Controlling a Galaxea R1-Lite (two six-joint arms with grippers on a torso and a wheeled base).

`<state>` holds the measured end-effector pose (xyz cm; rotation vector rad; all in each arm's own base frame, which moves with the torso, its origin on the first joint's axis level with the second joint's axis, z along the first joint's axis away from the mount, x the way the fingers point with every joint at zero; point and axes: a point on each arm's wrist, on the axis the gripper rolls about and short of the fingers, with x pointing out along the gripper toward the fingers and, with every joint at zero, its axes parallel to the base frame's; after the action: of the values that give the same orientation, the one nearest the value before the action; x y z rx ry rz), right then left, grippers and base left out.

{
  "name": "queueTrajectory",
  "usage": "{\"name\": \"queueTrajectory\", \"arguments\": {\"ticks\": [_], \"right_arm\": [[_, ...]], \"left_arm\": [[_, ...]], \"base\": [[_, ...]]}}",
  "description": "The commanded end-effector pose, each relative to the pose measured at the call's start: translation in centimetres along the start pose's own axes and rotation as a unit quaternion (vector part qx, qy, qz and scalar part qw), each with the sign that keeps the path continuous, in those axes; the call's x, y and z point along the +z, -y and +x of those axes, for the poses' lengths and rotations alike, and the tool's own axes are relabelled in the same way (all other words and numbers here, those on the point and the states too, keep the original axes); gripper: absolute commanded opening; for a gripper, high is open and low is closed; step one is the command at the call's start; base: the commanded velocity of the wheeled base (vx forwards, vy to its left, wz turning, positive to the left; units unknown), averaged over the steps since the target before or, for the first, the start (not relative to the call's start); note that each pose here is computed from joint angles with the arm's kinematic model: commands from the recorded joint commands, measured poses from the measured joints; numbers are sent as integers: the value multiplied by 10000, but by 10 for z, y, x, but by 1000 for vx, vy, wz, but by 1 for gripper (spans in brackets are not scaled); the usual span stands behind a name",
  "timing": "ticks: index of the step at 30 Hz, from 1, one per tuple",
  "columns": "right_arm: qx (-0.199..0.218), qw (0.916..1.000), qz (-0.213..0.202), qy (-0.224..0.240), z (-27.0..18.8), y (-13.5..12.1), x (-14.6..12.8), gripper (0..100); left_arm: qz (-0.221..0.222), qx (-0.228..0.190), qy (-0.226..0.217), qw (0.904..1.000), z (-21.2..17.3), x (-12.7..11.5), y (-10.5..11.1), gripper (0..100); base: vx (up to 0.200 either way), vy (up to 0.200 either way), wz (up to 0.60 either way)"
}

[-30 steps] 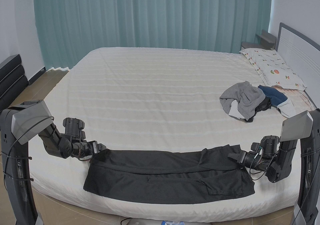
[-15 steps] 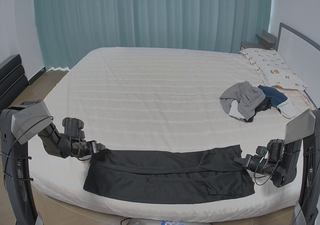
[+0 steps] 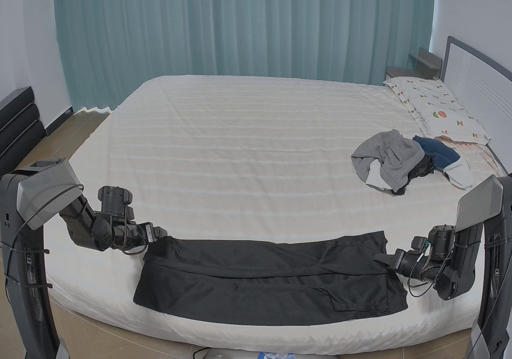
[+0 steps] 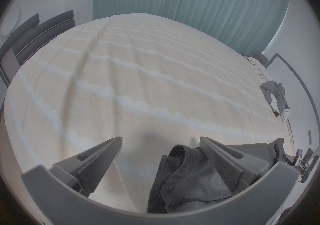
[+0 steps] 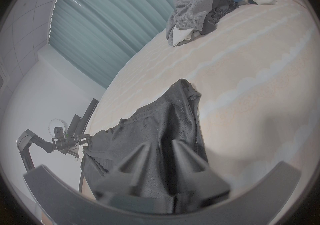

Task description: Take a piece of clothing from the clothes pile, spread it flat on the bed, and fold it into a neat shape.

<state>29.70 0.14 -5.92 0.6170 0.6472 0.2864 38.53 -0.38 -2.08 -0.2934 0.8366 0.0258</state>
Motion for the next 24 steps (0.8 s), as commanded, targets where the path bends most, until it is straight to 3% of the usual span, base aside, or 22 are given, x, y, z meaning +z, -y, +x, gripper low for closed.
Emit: {"name": "queueTrajectory", "arguments": {"ticks": [1,8,13,17,23,24], "right_arm": [[50,9998,54,182,-5,-3,9,100],[57,9987,392,322,-10,-4,16,100],[49,9978,551,364,-11,-2,18,100],[42,9978,558,352,-10,-2,17,100],[29,9978,573,318,-10,-1,16,100],[24,9978,576,323,-10,0,16,100]], "left_arm": [[-18,-56,104,9999,-8,8,0,100],[-19,-197,178,9996,-17,13,1,100],[-128,-28,305,9994,-22,22,-14,100],[-60,75,69,9999,-24,19,-19,100],[-139,-224,24,9997,-20,19,-11,100],[-284,-497,-61,9983,-18,17,-4,100]], "base": [[0,0,0],[0,0,0],[0,0,0],[0,0,0],[0,0,0],[0,0,0]]}}
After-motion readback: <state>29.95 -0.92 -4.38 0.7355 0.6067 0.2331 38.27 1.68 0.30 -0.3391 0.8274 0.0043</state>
